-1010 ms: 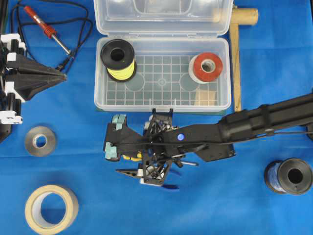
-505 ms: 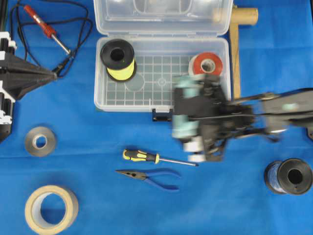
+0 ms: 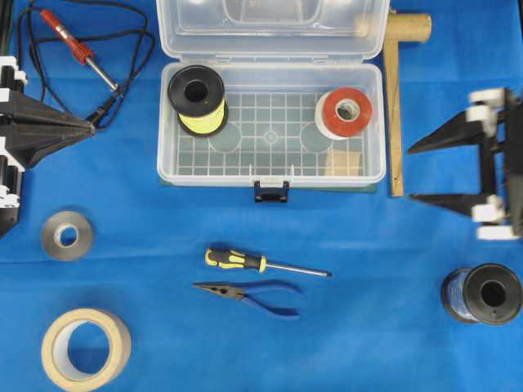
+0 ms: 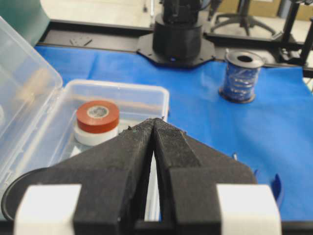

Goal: Pick the screwdriver from the toolbox among several items.
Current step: 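Open the right gripper to release the screwdriver and withdraw right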

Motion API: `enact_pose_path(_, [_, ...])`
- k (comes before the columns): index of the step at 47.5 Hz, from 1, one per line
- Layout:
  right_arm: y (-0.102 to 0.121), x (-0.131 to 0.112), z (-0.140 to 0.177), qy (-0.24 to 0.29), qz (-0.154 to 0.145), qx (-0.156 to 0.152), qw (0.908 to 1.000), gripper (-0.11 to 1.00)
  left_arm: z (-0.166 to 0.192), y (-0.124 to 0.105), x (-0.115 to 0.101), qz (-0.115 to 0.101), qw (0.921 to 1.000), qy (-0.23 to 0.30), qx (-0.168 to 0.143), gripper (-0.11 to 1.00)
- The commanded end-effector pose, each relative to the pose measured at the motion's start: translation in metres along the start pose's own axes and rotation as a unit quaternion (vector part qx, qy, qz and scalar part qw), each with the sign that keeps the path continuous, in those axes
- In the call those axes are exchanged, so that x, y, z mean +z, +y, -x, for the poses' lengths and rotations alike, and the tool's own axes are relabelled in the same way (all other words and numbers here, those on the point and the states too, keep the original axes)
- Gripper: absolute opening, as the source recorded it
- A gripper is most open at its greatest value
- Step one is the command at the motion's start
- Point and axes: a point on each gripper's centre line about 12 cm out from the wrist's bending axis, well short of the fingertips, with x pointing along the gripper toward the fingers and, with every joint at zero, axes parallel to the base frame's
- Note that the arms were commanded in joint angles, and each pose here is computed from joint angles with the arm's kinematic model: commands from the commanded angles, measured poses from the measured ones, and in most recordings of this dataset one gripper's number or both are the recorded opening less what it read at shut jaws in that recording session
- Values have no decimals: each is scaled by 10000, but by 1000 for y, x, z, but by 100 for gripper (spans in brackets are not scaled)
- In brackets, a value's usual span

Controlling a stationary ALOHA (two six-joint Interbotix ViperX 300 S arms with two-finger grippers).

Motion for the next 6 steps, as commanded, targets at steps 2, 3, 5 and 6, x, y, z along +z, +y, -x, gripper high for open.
enact_pose_path(2, [-7,-12,10,-200,-2,10,9998,74,-1,-1,5,16,10000,-75,-24,0])
enact_pose_path(3, [-8,-14,11,-221,-3,8,9998,74,-1,-1,4,16,10000,-67,-31,0])
enact_pose_path(5, [-9,-19,13,-288,3,33,9996,74,-1,-2,4,8,10000,-74,-47,0])
enact_pose_path(6, [-10,-22,14,-323,12,40,9995,74,-1,-2,4,9,10000,-82,-55,0])
